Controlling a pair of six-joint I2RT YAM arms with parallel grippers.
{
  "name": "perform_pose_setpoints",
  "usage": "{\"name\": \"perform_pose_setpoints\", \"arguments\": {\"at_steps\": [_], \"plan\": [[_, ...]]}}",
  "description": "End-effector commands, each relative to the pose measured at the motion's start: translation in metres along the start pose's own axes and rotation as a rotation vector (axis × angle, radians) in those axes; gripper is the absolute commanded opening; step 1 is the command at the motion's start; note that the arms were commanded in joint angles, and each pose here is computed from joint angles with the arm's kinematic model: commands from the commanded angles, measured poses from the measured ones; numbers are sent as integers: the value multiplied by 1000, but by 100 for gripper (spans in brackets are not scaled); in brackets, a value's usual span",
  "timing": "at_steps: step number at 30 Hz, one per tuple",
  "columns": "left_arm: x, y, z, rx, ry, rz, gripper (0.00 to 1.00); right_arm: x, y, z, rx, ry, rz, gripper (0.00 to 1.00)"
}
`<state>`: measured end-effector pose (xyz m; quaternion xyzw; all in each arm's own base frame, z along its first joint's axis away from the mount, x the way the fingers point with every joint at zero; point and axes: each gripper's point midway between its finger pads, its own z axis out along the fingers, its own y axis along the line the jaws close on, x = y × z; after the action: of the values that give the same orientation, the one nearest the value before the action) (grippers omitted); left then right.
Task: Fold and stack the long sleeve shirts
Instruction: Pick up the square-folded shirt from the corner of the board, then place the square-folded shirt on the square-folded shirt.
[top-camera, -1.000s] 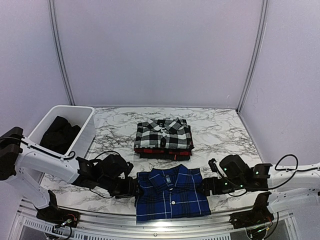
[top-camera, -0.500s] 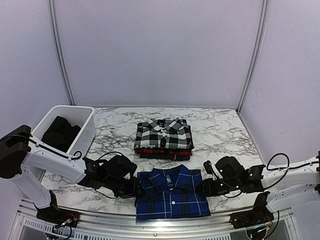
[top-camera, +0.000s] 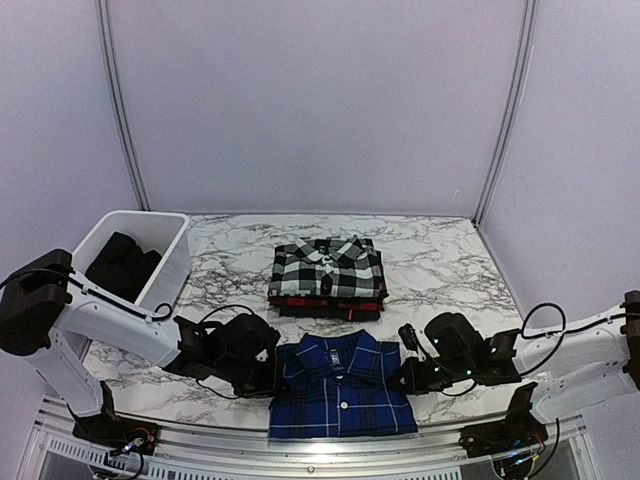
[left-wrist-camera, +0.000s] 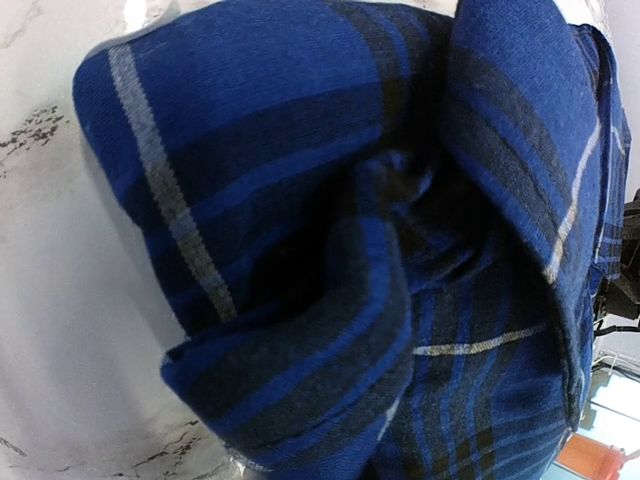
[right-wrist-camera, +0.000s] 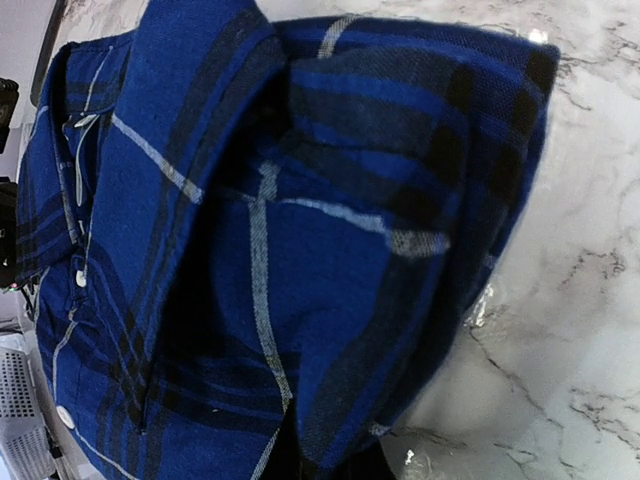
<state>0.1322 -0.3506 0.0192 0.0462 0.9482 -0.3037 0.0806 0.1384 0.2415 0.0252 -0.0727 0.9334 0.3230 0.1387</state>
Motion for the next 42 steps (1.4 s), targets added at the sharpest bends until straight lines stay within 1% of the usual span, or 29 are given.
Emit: {"name": "perform_pose_setpoints", "arguments": {"at_steps": [1,5,9,14,19,23,27,29,32,36,37,42], "plan": [[3,0,1,-20,0,30,0,21,-9,0,46,101,23,0],[-7,-14,-15,4,-53,55,0,-3,10,-15,44,35,-11,0],[-22,-32,-41,30,-128,97,0,-30,33,-36,36,-46,-59,0],[-41,-61,-72,73,-203,157,0,-53,59,-55,14,-102,-99,0],[-60,-85,-100,85,-266,201,0,-83,82,-80,29,-188,-144,0],[-84,-91,-118,75,-295,210,0,-116,104,-97,73,-259,-193,0],[-117,-98,-139,73,-332,238,0,-150,129,-109,74,-338,-231,0],[-138,-102,-153,88,-355,233,0,-167,138,-108,74,-345,-243,0],[-169,-103,-169,96,-393,236,0,-199,146,-112,68,-391,-256,0],[-213,-101,-181,81,-446,249,0,-245,143,-118,39,-454,-234,0],[-223,-99,-181,73,-454,253,0,-256,142,-121,40,-475,-230,0],[-268,-95,-171,52,-478,238,0,-296,123,-111,19,-494,-192,0]]}}
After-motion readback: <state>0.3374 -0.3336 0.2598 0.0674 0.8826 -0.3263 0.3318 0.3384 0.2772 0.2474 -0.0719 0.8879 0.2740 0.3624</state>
